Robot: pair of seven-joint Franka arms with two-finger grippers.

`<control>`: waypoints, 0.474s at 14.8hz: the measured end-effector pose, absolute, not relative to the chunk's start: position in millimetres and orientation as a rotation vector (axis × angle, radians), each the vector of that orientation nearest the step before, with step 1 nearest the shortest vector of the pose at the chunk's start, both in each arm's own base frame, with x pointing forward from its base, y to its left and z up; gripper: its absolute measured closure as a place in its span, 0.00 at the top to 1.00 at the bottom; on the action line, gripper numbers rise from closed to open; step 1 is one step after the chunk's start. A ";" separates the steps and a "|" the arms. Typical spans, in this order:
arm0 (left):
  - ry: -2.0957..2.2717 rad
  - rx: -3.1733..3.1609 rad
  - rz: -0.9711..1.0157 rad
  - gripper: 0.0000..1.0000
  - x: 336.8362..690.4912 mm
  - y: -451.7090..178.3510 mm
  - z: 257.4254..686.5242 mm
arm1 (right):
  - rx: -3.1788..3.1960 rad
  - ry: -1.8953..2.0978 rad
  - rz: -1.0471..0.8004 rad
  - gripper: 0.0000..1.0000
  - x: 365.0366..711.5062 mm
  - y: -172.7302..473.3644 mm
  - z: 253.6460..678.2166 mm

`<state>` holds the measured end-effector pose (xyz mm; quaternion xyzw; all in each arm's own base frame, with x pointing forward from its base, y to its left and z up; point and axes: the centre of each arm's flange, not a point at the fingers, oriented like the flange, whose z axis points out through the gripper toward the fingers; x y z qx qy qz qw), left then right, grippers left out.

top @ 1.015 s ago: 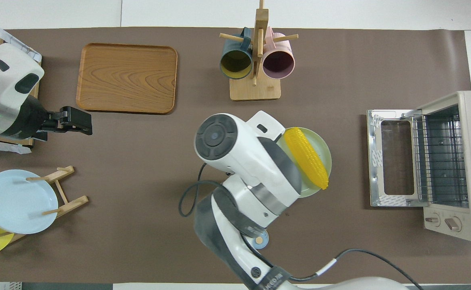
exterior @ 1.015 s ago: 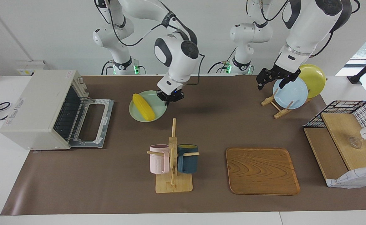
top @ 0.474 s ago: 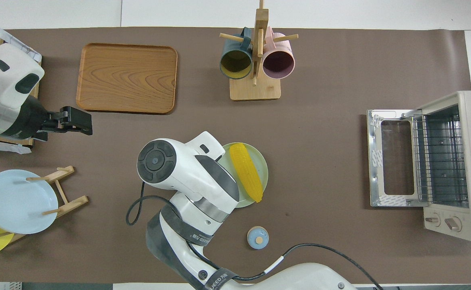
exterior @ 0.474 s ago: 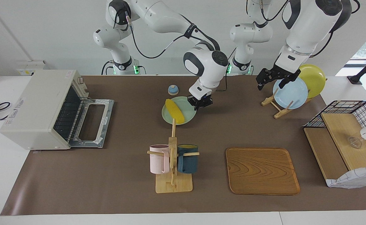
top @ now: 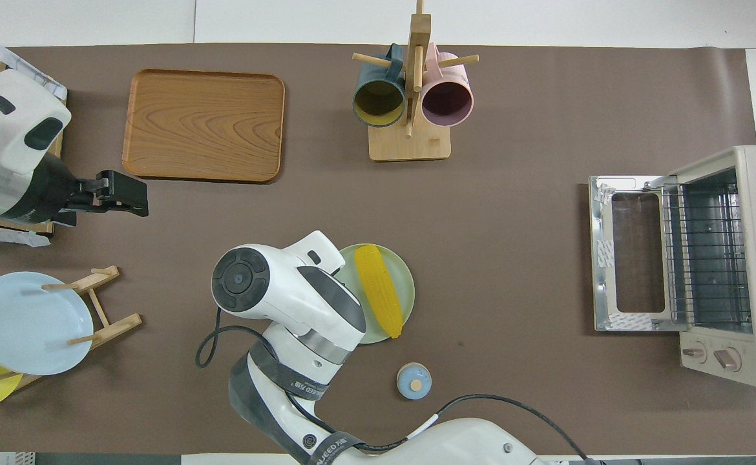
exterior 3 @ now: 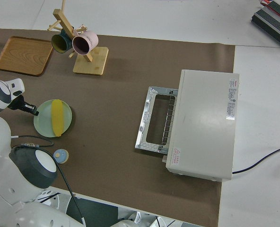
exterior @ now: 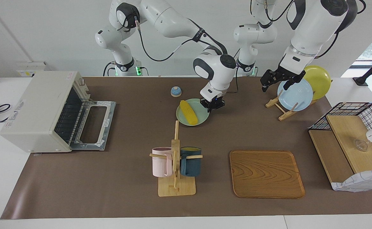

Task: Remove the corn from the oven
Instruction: 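Set the plate on the table while the left gripper reaches the corn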

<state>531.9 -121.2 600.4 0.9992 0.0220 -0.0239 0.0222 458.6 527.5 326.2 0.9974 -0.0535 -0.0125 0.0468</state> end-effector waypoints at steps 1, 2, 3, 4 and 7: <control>0.068 3.095 -0.074 1.00 531.9 -121.2 600.4 | 3.049 -0.162 -0.032 0.27 458.7 528.4 328.0; 0.069 3.095 -0.074 1.00 531.9 -121.1 600.4 | 3.054 -0.157 -0.026 0.37 458.8 529.2 330.8; 0.069 3.095 -0.074 1.00 531.9 -121.0 600.4 | 3.062 -0.139 -0.019 0.50 460.1 529.1 336.4; 0.070 3.095 -0.074 1.00 531.9 -120.9 600.4 | 3.065 -0.093 -0.012 0.60 462.5 526.3 347.3; 0.072 3.095 -0.074 1.00 531.9 -121.0 600.4 | 3.027 0.060 -0.024 0.69 481.2 488.1 397.8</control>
